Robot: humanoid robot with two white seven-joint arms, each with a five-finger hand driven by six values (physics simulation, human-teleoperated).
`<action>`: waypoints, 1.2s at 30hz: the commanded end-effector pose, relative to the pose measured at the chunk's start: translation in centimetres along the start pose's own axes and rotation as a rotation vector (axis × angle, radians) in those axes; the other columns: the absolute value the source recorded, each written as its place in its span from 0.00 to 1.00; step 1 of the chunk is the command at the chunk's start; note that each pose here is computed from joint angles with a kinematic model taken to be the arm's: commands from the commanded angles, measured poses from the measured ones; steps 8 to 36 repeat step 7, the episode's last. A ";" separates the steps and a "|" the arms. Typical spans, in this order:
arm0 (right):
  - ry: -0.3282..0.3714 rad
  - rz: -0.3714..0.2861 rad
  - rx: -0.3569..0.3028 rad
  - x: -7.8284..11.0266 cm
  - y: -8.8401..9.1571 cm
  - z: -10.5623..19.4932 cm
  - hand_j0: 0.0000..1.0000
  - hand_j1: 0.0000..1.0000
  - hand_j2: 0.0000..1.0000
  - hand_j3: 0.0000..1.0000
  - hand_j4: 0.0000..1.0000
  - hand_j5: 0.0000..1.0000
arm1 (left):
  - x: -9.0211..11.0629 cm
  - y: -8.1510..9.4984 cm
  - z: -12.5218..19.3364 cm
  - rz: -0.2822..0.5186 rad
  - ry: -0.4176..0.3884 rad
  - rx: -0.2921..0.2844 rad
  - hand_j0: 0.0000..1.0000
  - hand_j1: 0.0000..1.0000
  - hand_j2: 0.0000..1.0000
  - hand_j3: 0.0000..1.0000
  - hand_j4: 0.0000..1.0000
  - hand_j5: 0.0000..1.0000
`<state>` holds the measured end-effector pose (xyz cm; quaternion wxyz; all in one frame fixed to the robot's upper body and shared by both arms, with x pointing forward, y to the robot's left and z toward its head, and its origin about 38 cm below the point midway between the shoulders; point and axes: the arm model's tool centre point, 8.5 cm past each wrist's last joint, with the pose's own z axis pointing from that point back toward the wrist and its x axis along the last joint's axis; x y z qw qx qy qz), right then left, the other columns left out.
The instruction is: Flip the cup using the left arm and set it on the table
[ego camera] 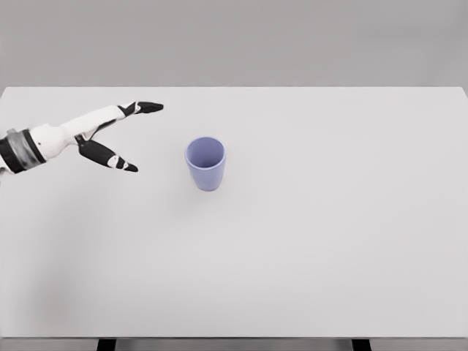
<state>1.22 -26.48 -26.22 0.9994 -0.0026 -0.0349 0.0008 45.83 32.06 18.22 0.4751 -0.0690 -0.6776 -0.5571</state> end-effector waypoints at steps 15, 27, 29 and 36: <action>0.001 0.000 0.000 0.0 0.0 0.0 1.00 1.00 1.00 1.00 1.00 1.00 | -2.0 -0.3 1.6 -0.045 0.092 -0.033 1.00 1.00 1.00 1.00 1.00 1.00; 0.001 0.000 0.000 0.0 0.0 0.0 1.00 1.00 1.00 1.00 1.00 1.00 | -2.0 -0.3 1.6 -0.045 0.092 -0.033 1.00 1.00 1.00 1.00 1.00 1.00; 0.001 0.000 0.000 0.0 0.0 0.0 1.00 1.00 1.00 1.00 1.00 1.00 | -2.0 -0.3 1.6 -0.045 0.092 -0.033 1.00 1.00 1.00 1.00 1.00 1.00; 0.001 0.000 0.000 0.0 0.0 0.0 1.00 1.00 1.00 1.00 1.00 1.00 | -2.0 -0.3 1.6 -0.045 0.092 -0.033 1.00 1.00 1.00 1.00 1.00 1.00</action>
